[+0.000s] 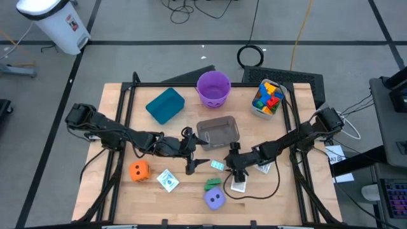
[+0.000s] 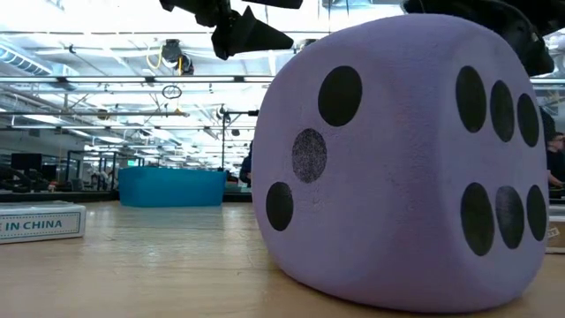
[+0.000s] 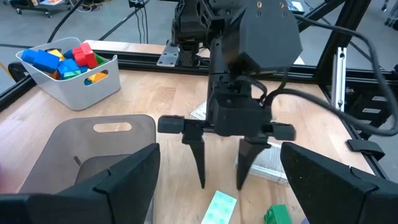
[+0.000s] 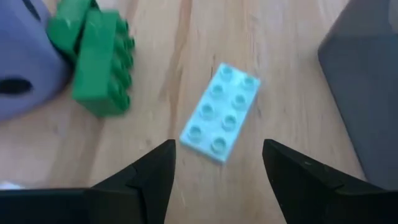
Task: Pick & Place Toys
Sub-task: Put the light blue game piece into the white bin
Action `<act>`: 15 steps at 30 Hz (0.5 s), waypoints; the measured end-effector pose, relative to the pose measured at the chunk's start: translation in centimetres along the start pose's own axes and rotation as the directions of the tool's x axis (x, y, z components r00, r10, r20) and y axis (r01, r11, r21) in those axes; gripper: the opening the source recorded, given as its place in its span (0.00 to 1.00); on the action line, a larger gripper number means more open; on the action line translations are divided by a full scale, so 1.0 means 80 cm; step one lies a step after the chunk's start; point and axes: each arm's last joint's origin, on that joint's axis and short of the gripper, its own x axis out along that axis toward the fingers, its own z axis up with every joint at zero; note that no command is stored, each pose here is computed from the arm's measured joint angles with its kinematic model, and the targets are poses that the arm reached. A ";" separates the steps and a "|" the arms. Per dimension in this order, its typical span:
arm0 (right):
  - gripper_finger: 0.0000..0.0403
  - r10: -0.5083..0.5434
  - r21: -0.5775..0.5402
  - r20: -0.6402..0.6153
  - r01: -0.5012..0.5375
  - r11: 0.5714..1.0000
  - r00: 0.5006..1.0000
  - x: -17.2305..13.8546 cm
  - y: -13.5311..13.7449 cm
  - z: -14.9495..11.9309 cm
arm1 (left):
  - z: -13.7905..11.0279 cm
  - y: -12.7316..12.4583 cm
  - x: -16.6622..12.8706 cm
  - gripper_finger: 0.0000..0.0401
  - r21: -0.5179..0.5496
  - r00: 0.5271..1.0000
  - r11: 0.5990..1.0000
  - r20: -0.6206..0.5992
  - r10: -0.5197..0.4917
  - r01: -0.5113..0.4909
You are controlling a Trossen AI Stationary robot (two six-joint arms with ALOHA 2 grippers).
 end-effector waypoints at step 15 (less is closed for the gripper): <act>0.56 0.007 0.035 0.054 -0.009 0.999 0.999 0.036 0.004 -0.008 | 0.000 0.000 0.000 0.85 -0.004 1.000 1.000 0.000 0.000 0.000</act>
